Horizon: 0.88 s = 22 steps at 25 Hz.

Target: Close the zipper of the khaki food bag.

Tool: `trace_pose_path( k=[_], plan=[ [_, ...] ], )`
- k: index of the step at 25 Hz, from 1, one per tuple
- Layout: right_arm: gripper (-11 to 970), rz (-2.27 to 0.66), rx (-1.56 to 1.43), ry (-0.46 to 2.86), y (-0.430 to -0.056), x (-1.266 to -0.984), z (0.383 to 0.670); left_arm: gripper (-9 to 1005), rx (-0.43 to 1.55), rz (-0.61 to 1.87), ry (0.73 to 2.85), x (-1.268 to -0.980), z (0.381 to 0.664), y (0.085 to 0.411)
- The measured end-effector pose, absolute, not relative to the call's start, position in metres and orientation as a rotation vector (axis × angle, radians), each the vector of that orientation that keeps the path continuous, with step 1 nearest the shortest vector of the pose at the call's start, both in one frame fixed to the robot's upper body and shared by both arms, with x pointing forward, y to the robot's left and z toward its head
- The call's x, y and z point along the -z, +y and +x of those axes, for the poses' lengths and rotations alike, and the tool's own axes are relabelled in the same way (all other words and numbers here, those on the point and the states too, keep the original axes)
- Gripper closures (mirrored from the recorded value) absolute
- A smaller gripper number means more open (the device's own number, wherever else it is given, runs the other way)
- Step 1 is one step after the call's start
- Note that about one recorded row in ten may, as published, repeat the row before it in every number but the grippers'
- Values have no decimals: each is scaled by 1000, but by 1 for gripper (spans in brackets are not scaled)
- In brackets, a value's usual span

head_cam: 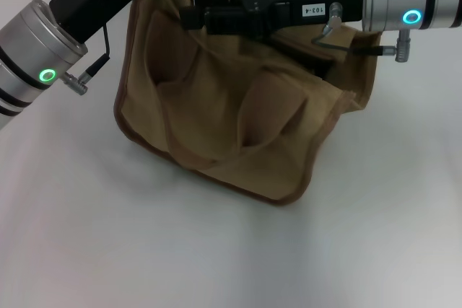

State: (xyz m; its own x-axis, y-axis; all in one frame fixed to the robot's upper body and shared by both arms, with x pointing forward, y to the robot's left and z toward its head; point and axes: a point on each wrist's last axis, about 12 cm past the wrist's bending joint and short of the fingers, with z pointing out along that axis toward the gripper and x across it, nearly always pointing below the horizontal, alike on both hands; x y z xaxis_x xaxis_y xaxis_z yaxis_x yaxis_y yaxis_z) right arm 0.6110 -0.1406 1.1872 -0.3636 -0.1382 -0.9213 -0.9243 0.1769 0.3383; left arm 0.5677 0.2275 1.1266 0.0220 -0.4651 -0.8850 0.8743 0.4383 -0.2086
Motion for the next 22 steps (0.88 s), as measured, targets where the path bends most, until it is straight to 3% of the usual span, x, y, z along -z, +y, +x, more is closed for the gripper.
trace_pose_path(
  k=[22],
  plan=[
    [444, -998, -1330, 1712, -137, -1188, 612, 910, 1091, 453, 1131, -1125, 568, 228]
  ],
)
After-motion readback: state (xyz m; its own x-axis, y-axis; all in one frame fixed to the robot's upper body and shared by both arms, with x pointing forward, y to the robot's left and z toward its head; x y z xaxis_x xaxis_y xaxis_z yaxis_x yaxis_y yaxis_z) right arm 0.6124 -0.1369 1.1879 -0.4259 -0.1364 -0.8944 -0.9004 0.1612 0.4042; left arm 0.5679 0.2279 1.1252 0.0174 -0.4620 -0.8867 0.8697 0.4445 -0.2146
